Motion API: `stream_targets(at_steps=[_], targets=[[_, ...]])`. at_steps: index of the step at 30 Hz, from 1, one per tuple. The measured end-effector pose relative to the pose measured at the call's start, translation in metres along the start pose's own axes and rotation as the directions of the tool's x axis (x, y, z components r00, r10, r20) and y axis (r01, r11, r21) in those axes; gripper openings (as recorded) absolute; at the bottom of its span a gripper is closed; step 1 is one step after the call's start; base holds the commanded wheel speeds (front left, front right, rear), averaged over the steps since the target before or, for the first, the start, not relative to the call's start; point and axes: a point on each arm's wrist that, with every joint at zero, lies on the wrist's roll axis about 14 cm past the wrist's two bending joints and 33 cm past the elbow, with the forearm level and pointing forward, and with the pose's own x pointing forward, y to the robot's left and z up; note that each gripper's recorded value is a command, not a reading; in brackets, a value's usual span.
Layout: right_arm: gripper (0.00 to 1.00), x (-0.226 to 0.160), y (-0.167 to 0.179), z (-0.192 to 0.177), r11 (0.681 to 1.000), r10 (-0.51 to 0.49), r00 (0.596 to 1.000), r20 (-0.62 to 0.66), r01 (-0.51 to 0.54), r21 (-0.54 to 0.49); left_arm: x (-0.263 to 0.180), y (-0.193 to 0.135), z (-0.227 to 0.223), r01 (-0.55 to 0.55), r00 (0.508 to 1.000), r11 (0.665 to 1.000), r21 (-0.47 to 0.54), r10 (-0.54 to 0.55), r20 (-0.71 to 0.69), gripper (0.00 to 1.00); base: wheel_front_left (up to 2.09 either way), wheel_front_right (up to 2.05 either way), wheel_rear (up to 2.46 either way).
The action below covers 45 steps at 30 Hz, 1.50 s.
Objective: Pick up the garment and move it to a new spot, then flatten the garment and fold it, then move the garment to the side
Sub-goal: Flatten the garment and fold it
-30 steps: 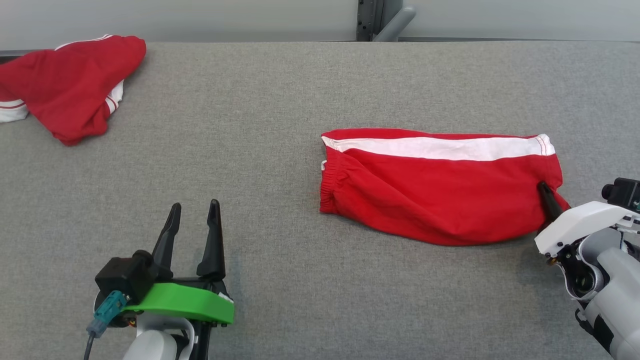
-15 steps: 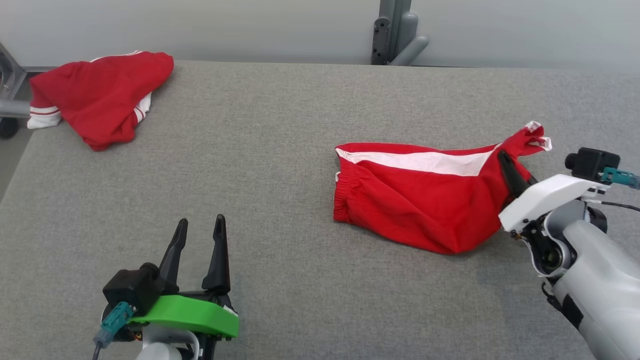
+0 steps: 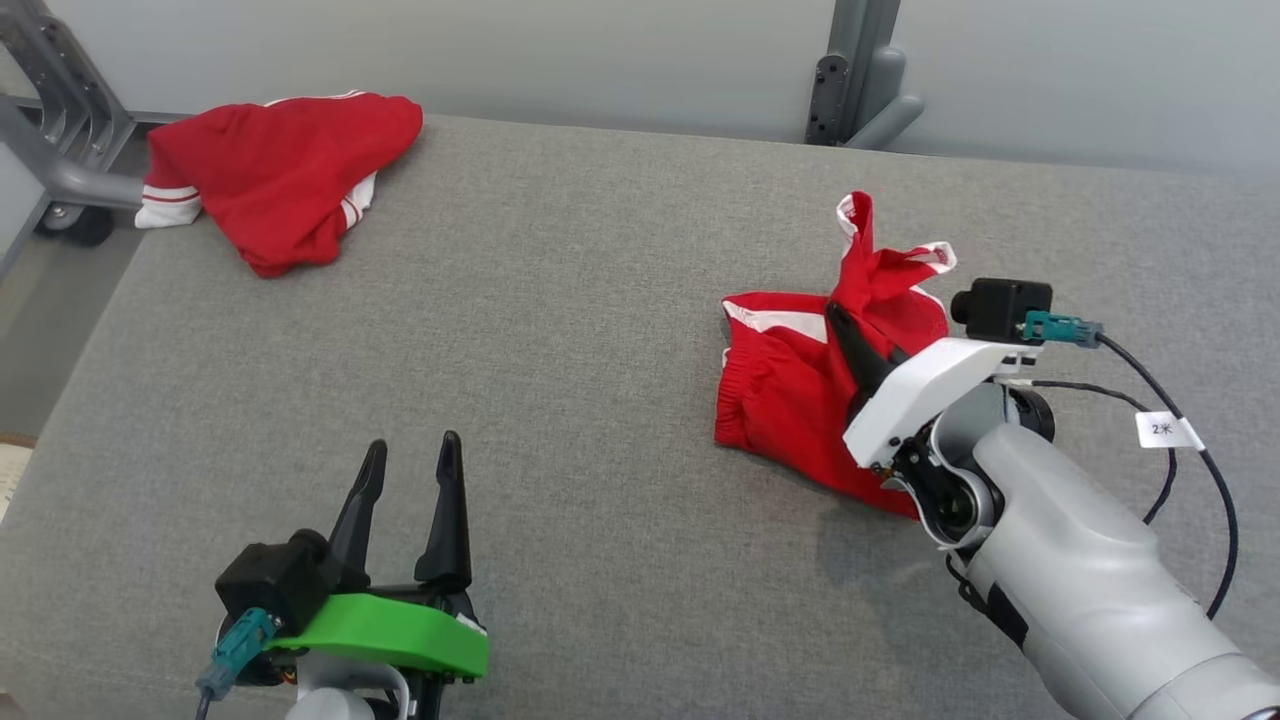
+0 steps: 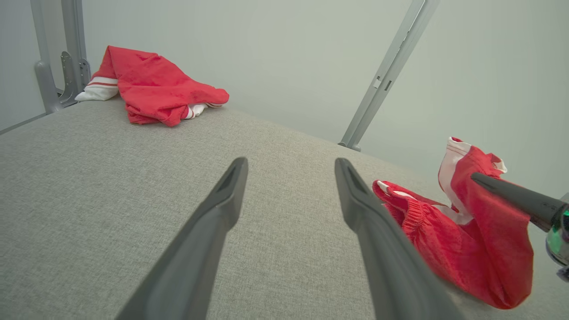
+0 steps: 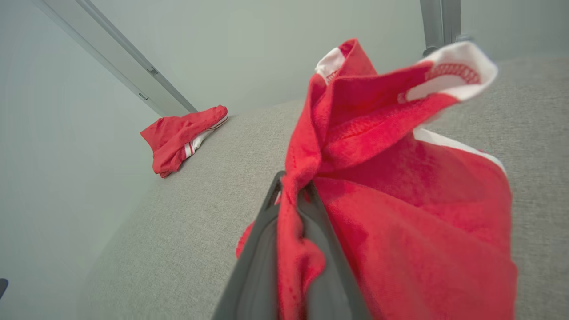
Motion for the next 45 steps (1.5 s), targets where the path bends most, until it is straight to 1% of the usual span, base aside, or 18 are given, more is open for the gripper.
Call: stream_targets(at_steps=[3,7,9,10,12,13,14,15,24,31,33,34,38,42,45], targets=[[0.00,0.007,0.008,-0.013,1.000,0.012,0.999,-0.039,-0.012,-0.009,-0.001,0.005,0.000,-0.017,1.000,1.000,-0.001,0.017,-0.001,1.00,0.00,0.00,0.00],[0.00,0.015,0.009,-0.025,0.996,0.011,0.997,-0.078,-0.017,-0.084,-0.003,0.010,-0.002,-0.037,0.999,0.999,-0.003,0.037,-0.005,1.00,0.00,0.00,0.00],[0.00,0.019,0.009,-0.030,0.994,0.006,0.996,-0.091,-0.016,-0.106,-0.004,0.012,-0.003,-0.043,0.999,0.999,-0.004,0.043,-0.008,1.00,0.00,0.00,0.00],[0.03,0.021,0.009,-0.032,0.993,0.006,0.995,-0.098,-0.017,-0.116,-0.004,0.013,-0.004,-0.048,0.999,0.999,-0.004,0.048,-0.010,1.00,0.00,0.00,0.00],[0.36,0.023,0.012,-0.035,0.991,0.010,0.994,-0.105,-0.024,-0.134,-0.004,0.014,-0.005,-0.053,0.999,0.999,-0.006,0.053,-0.012,1.00,0.00,0.00,0.00],[0.46,0.024,0.013,-0.037,0.990,0.011,0.994,-0.109,-0.027,-0.139,-0.004,0.014,-0.005,-0.054,0.998,0.999,-0.007,0.054,-0.013,1.00,0.00,0.00,0.00],[0.75,0.025,0.016,-0.038,0.989,0.017,0.994,-0.110,-0.032,-0.143,-0.004,0.014,-0.005,-0.056,0.998,0.998,-0.008,0.056,-0.013,1.00,0.00,0.00,0.00],[1.00,0.026,0.018,-0.039,0.987,0.022,0.994,-0.111,-0.039,-0.153,-0.004,0.015,-0.005,-0.057,0.998,0.998,-0.008,0.056,-0.013,1.00,0.00,0.00,0.00],[1.00,0.027,0.030,-0.034,0.978,0.058,0.995,-0.076,-0.072,-0.194,0.000,0.012,-0.006,-0.047,0.999,0.999,-0.011,0.047,-0.012,1.00,0.00,0.00,0.00],[1.00,0.025,0.030,-0.016,0.976,0.070,0.998,-0.008,-0.070,-0.206,0.002,0.008,-0.006,-0.035,0.999,0.999,-0.010,0.034,-0.010,1.00,0.00,0.00,0.00],[1.00,0.023,0.024,-0.006,0.976,0.058,0.998,0.026,-0.051,-0.211,0.004,0.006,-0.006,-0.026,1.000,1.000,-0.010,0.026,-0.008,1.00,0.00,0.00,0.00],[1.00,0.018,0.012,0.003,0.975,0.034,0.998,0.053,-0.022,-0.220,0.005,0.002,-0.005,-0.015,1.000,1.000,-0.007,0.015,-0.005,1.00,0.00,0.00,0.00],[1.00,0.006,-0.011,0.018,0.974,-0.021,0.994,0.109,0.045,-0.221,0.007,-0.007,-0.006,0.010,1.000,1.000,-0.011,-0.010,-0.005,1.00,0.00,0.00,0.00],[1.00,-0.010,-0.030,0.039,0.972,-0.066,0.979,0.192,0.106,-0.208,0.008,-0.016,-0.008,0.038,0.999,0.999,-0.015,-0.038,-0.008,1.00,0.00,0.00,0.00],[1.00,-0.025,-0.042,0.042,0.969,-0.102,0.968,0.230,0.149,-0.196,0.009,-0.023,-0.010,0.057,0.998,0.998,-0.018,-0.058,-0.012,1.00,0.00,0.00,0.00]])
